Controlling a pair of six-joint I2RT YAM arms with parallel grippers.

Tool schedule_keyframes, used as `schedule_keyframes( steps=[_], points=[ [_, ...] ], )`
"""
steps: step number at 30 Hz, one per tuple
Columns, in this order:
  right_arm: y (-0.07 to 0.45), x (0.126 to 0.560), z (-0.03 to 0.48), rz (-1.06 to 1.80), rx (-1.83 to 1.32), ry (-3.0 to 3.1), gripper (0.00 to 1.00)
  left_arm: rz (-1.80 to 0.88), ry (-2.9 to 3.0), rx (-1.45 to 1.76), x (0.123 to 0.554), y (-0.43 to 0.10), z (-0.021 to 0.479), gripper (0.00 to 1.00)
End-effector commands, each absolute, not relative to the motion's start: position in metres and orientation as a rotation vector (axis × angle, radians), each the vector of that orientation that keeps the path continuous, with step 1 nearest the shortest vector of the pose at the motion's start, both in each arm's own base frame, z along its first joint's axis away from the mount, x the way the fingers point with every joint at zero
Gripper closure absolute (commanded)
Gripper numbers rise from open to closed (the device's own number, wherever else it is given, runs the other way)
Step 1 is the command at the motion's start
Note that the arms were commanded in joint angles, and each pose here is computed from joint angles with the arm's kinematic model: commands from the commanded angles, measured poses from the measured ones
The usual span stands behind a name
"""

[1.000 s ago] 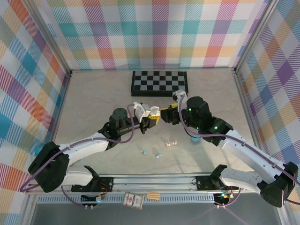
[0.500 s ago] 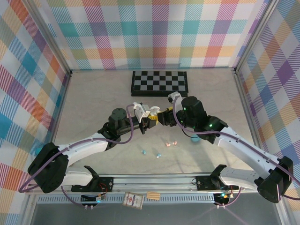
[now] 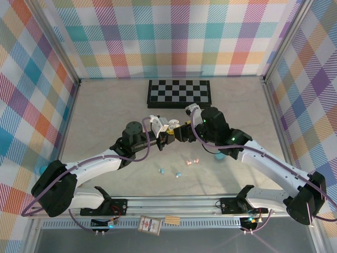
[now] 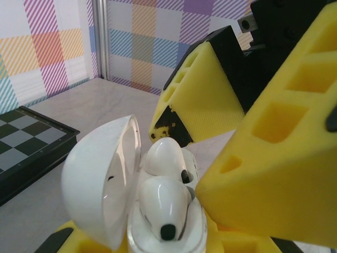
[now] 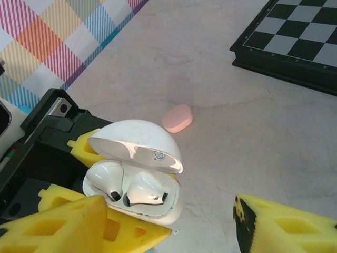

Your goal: Insert wireless bluetooth earbuds into charging case

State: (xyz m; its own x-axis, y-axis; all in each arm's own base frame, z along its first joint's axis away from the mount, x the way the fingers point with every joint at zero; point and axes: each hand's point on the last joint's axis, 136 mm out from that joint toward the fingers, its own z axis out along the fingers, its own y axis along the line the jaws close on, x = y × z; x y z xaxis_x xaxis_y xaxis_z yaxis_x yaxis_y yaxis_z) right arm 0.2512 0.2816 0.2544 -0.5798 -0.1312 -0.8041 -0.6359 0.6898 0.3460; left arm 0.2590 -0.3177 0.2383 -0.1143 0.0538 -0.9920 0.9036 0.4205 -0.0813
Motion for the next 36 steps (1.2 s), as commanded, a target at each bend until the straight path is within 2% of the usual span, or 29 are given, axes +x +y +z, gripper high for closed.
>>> schedule_keyframes(
  steps=[1,5,10,15,24,36],
  points=[
    [0.285,0.251,0.264,0.824,-0.600,2.072,0.33,-0.941,1.420,0.913,0.249,-0.322,0.256,1.00],
    [0.272,0.241,0.279,0.850,-0.576,2.006,0.32,-0.882,1.387,0.950,0.246,-0.317,0.249,1.00],
    [0.263,0.246,0.297,0.917,-0.465,2.007,0.26,-0.788,1.240,1.081,0.232,-0.315,0.238,1.00],
    [0.264,0.263,0.289,0.822,-0.423,2.141,0.22,-0.670,1.135,1.178,0.226,-0.312,0.234,0.99],
    [0.282,0.277,0.256,0.723,-0.538,2.327,0.18,-0.569,1.107,1.206,0.235,-0.312,0.236,1.00],
    [0.279,0.251,0.239,0.723,-0.750,2.354,0.13,-0.550,1.113,1.154,0.242,-0.309,0.244,0.99]
  ],
)
